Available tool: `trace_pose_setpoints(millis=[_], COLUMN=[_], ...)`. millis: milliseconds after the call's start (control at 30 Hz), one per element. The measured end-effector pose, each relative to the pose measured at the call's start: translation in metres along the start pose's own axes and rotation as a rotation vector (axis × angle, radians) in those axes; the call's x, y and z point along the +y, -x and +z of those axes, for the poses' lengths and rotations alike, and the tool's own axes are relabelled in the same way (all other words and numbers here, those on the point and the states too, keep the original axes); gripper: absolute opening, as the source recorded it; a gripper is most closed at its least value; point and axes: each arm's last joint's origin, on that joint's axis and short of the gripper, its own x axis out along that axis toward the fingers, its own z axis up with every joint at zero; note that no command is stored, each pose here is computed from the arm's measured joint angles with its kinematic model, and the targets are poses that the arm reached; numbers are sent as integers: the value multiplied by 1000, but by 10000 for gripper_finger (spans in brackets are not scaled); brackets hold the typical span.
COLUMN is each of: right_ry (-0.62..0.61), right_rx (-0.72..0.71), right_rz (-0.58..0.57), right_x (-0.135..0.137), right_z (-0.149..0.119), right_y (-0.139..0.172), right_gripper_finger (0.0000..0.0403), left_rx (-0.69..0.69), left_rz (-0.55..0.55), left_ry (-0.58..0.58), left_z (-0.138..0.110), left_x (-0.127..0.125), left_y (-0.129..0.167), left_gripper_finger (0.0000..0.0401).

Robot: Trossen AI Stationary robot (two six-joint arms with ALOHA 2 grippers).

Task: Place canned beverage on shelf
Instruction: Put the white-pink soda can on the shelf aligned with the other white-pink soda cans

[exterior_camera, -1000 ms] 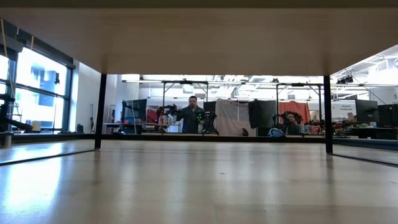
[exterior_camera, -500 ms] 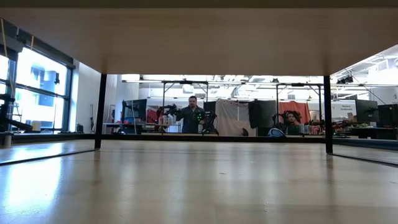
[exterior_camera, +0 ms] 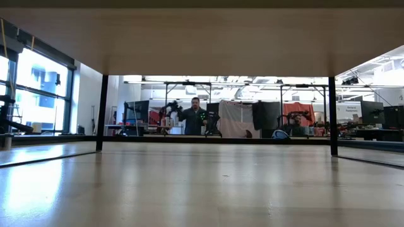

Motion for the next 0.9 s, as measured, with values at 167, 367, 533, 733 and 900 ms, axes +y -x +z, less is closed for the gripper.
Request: trace_pose_setpoints(millis=[167,367,533,733,900], right_ry=[0,-1,-2,-3,-27], right_rx=[1,10,22,23,32], right_rz=[1,21,46,47,65], right_x=[0,1,1,1,2], right_z=[0,0,-1,-1,-1], right_y=[0,0,0,0,0], right_gripper_finger=[328,328,328,328,328], left_rx=[-3,-15,-20,-9,0], left_rz=[-25,-117,-209,-248,-213], left_ry=[-31,-7,55,182,249], left_z=[26,49,49,15,-17], left_x=[-1,0,3,1,1], left_y=[9,43,75,88,75], left_gripper_finger=[306,306,298,266,228])
